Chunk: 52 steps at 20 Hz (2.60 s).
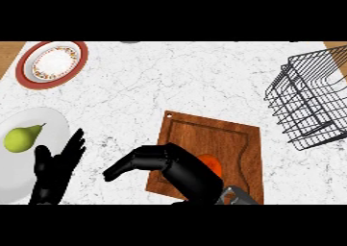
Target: Pick the squash from the cutting board and place it in the basket
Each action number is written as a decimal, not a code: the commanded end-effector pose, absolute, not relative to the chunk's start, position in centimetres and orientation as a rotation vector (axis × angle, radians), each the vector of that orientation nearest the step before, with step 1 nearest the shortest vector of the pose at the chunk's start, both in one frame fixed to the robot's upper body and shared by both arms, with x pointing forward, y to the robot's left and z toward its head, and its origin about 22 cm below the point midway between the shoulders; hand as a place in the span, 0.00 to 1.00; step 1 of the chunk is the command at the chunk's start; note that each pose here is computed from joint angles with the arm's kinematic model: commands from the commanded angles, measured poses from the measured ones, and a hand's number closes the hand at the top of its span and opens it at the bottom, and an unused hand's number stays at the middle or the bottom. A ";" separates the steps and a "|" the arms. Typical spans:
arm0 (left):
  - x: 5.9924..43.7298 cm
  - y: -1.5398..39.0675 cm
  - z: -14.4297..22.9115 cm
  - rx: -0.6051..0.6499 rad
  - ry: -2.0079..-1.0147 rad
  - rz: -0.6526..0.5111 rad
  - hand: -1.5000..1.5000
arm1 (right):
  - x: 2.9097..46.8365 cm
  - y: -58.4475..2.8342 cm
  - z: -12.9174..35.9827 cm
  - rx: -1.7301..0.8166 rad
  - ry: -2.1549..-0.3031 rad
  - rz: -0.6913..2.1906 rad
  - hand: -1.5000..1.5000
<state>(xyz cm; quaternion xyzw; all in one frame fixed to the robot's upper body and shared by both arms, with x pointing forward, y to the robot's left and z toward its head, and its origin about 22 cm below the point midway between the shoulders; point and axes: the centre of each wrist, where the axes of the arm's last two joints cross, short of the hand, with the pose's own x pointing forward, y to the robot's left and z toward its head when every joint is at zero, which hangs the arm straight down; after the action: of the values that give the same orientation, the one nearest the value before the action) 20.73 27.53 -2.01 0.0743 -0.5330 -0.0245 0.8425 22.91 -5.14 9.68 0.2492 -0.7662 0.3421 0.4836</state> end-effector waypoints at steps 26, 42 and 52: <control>18.9 30.3 -4.3 0.171 -1.005 -0.005 0.50 | 25.1 -15.0 31.4 -0.450 -1.305 1.838 0.00; 18.7 31.3 -4.7 0.159 -1.007 -0.028 0.50 | 22.2 -14.3 26.7 -0.296 -1.337 1.734 0.00; 21.3 28.5 -3.6 0.170 -1.011 -0.043 0.50 | 23.0 -12.1 20.2 -0.383 -1.244 1.801 0.00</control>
<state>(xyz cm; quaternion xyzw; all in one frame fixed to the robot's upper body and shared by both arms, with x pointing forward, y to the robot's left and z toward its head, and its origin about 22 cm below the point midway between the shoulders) 20.98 29.93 -2.18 0.0831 -0.5307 -0.0134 0.8434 23.28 -12.61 22.33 -0.1411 -0.5222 0.7161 0.4411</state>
